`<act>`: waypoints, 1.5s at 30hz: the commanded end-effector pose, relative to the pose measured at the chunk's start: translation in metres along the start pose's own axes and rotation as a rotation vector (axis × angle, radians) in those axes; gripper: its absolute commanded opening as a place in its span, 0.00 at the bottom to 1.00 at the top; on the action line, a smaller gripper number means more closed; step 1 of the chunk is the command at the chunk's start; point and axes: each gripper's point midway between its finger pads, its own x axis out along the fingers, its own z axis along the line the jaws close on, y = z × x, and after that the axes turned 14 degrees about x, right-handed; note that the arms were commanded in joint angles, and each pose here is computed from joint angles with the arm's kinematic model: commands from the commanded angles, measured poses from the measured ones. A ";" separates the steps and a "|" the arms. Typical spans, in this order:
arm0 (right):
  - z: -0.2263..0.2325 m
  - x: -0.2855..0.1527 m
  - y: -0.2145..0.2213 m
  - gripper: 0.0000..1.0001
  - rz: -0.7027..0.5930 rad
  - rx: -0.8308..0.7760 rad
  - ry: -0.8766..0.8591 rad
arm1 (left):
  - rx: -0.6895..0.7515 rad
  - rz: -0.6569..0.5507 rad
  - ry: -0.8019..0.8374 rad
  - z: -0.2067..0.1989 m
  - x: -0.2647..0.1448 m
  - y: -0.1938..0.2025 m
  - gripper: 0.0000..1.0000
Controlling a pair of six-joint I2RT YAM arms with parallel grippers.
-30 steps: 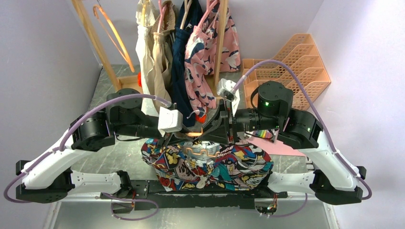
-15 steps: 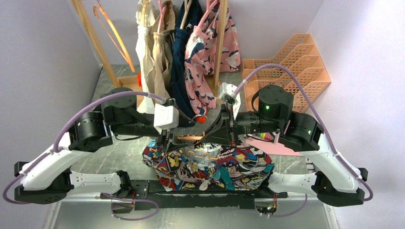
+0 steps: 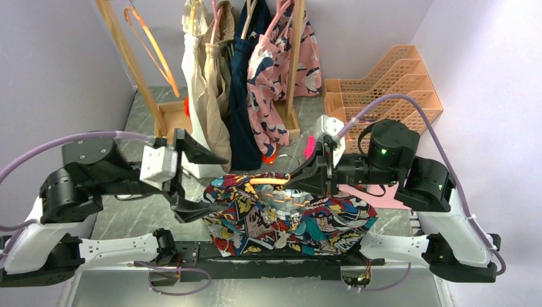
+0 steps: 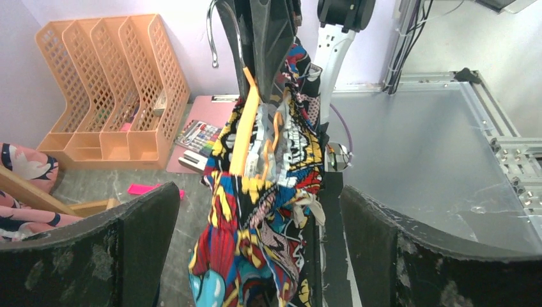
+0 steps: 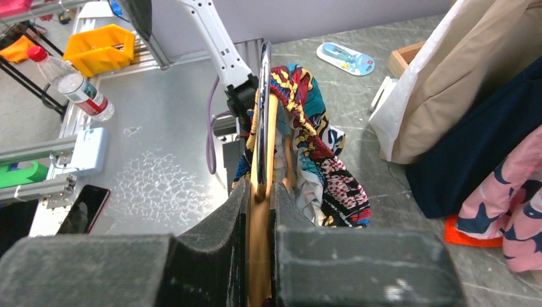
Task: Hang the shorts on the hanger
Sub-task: Hang the shorts on the hanger.
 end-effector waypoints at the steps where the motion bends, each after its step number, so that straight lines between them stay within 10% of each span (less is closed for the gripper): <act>1: 0.012 -0.023 -0.017 0.00 -0.063 -0.073 -0.004 | -0.058 0.030 -0.002 -0.007 -0.009 0.009 0.99; 21: 0.030 -0.041 -0.009 0.00 -0.026 -0.095 -0.070 | -0.142 0.212 0.183 -0.022 0.046 0.059 1.00; 29: 0.031 -0.041 -0.008 0.00 -0.028 -0.107 -0.080 | -0.178 0.219 0.239 -0.031 0.055 0.065 0.57; 45: 0.033 -0.040 -0.009 0.00 -0.036 -0.111 -0.092 | -0.302 0.166 0.257 -0.035 0.065 0.067 0.59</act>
